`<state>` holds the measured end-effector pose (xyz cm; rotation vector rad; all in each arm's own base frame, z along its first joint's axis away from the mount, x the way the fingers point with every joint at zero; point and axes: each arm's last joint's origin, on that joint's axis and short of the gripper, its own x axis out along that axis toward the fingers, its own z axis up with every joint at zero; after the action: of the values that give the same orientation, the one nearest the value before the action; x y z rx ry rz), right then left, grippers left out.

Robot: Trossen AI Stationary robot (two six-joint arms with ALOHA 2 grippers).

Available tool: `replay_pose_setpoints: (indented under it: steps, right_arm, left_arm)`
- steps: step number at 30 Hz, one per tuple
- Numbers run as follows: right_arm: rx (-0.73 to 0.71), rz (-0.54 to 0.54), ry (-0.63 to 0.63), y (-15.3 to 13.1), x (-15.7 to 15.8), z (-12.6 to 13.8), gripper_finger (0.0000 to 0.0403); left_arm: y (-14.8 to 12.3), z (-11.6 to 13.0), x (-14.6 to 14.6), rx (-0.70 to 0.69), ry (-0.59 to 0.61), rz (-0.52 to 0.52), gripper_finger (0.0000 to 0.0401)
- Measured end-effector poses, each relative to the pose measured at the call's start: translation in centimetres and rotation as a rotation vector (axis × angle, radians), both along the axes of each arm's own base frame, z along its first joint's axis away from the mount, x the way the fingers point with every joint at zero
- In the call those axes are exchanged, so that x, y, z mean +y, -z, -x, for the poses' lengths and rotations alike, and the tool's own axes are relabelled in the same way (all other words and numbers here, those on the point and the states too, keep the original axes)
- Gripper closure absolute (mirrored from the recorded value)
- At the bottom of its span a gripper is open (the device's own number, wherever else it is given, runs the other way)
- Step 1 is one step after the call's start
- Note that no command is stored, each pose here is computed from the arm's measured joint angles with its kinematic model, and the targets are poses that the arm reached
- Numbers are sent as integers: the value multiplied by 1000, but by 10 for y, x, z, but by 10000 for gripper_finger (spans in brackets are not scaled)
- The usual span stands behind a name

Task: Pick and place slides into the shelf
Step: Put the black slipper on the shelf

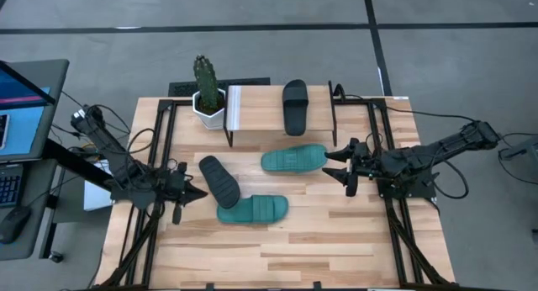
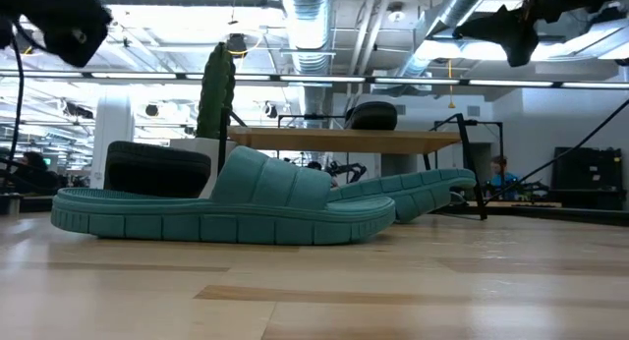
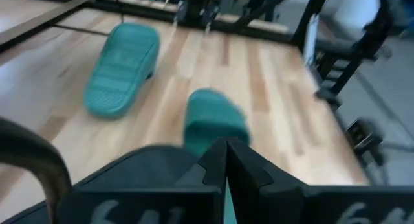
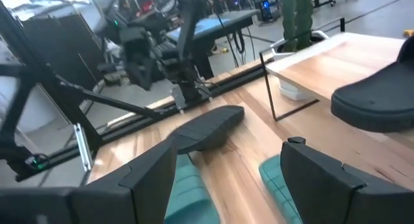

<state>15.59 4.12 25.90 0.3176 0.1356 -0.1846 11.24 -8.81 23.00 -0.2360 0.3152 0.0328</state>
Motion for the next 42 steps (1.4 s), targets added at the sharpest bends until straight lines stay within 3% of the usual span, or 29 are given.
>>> replay_pose_setpoints:
  steps: [7,11,16,19,24,28,36,42]
  right_arm:
    - [38,14,0,4,0,1,142]
    - [46,17,0,4,0,1,142]
    - [92,34,-1,9,-1,2,142]
    - [113,41,-1,11,-1,3,142]
    - [162,59,-1,15,-1,4,142]
    - [216,78,-2,20,-2,6,142]
    - [277,99,-5,26,-3,8,142]
    - [356,125,-10,32,-4,12,142]
  left_arm:
    - [-10,-11,-12,-100,-1,148,401]
    - [-5,-14,-13,-81,-23,61,401]
    - [3,-20,-8,-50,-154,95,401]
    - [1,-29,-7,-21,-170,69,401]
    - [-3,-47,-12,134,-96,-184,386]
    - [-1,-63,-21,263,-44,-425,347]
    - [10,-95,-42,436,-71,-937,266]
    - [24,-114,-62,531,-14,-1100,239]
